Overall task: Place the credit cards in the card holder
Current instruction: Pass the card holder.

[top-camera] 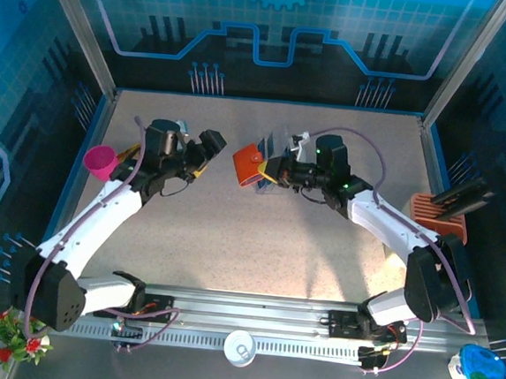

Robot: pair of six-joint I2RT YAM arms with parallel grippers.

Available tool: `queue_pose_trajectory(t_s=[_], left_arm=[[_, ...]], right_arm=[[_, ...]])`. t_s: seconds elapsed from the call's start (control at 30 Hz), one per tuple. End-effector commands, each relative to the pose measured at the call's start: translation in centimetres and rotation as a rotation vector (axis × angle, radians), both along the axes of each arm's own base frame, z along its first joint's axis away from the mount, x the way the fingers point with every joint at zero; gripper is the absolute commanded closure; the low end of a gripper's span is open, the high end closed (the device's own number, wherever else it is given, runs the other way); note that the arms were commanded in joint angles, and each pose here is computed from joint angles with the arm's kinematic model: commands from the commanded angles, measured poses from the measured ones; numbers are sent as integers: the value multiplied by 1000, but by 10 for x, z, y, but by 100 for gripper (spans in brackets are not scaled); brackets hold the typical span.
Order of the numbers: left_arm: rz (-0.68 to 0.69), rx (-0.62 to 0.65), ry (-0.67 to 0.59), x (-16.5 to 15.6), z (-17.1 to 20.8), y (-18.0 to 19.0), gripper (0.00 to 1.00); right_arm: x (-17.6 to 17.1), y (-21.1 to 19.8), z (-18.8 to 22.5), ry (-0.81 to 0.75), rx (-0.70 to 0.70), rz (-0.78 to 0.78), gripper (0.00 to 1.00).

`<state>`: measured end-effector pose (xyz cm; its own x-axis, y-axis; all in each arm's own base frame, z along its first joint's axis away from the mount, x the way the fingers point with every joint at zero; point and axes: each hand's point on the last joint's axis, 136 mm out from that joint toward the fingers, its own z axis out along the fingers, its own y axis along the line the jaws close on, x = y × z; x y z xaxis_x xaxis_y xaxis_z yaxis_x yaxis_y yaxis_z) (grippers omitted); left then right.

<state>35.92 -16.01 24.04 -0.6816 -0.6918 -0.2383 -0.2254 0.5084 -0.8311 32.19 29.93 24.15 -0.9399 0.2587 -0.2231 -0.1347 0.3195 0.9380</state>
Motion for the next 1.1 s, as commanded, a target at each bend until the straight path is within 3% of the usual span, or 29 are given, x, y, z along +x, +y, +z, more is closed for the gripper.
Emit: queue_pose_trajectory(t_s=[0.0,0.57,1.07], left_arm=[[-44,-105,-17,10,6,-21,9],[-46,-232,-54,43,6,-40,29],[-73,-263,-56,42,2,-52,47]], right_arm=[[9,-1,35,-35,154,-44,100],[21,8,38,-15,256,-76,100],[27,12,26,14,272,-85,100]])
